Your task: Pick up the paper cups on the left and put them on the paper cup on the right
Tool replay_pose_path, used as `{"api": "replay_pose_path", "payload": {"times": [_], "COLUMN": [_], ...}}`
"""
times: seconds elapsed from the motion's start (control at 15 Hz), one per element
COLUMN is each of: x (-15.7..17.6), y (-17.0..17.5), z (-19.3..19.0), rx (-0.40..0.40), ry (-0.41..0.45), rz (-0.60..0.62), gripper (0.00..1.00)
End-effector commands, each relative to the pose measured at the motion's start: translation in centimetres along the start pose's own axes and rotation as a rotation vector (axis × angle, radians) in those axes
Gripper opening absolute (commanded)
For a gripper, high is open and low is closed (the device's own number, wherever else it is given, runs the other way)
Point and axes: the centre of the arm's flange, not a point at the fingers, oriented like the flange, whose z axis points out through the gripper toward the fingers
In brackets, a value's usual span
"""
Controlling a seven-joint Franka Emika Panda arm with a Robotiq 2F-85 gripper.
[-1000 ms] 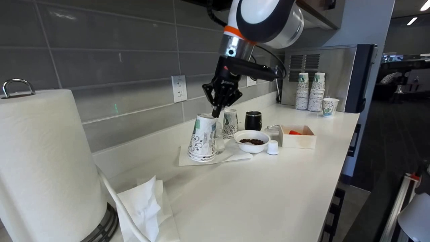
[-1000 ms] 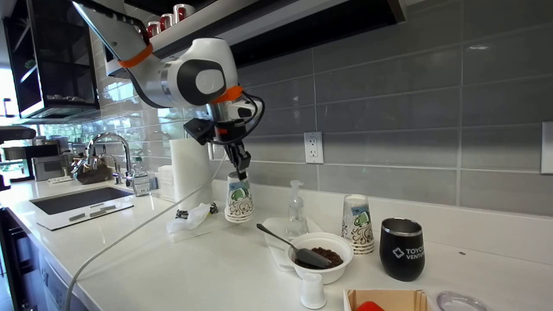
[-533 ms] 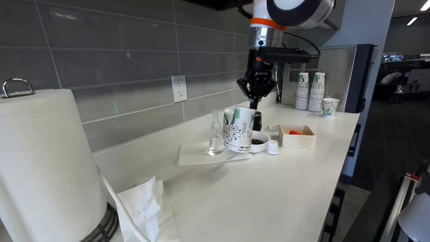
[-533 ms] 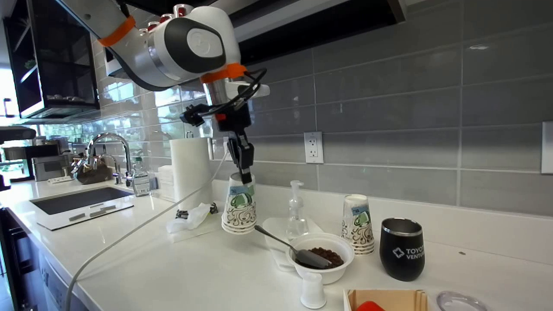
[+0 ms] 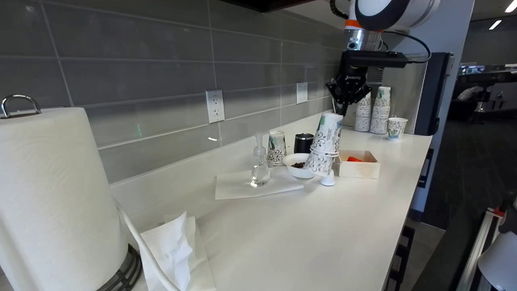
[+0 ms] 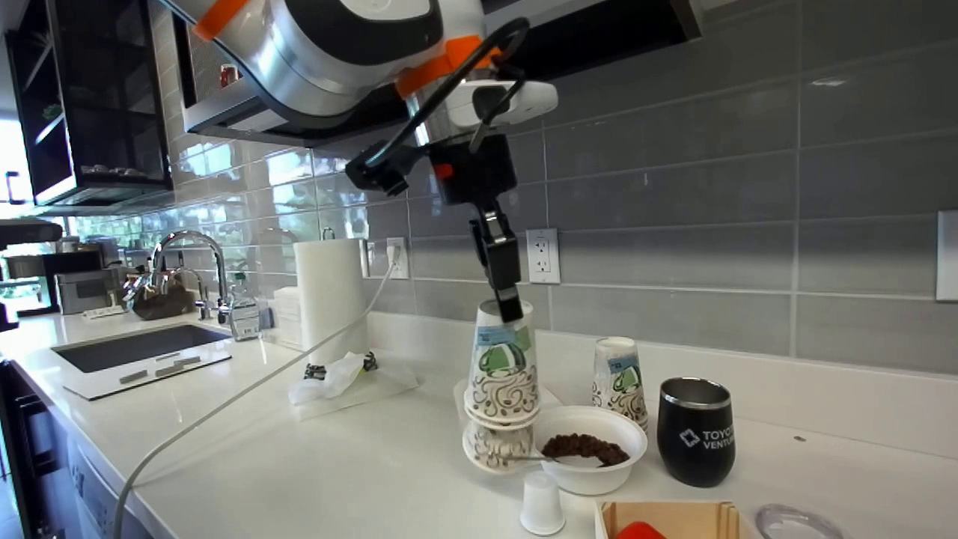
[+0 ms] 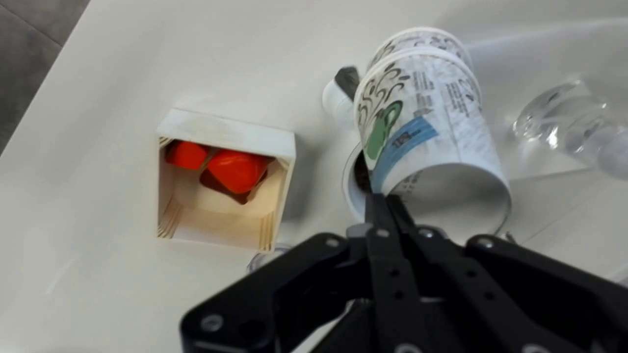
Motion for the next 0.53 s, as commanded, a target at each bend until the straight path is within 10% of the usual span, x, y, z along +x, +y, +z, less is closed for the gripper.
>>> {"api": "replay_pose_path", "payload": {"times": [0.0,0.47], "x": [4.4,11.0], "y": [2.7,0.8], "z": [-1.2,-2.1], "rx": [0.007,0.066], "ry": [0.086,0.22], "rz": [0.076,0.108], "gripper": [0.01,0.01]}}
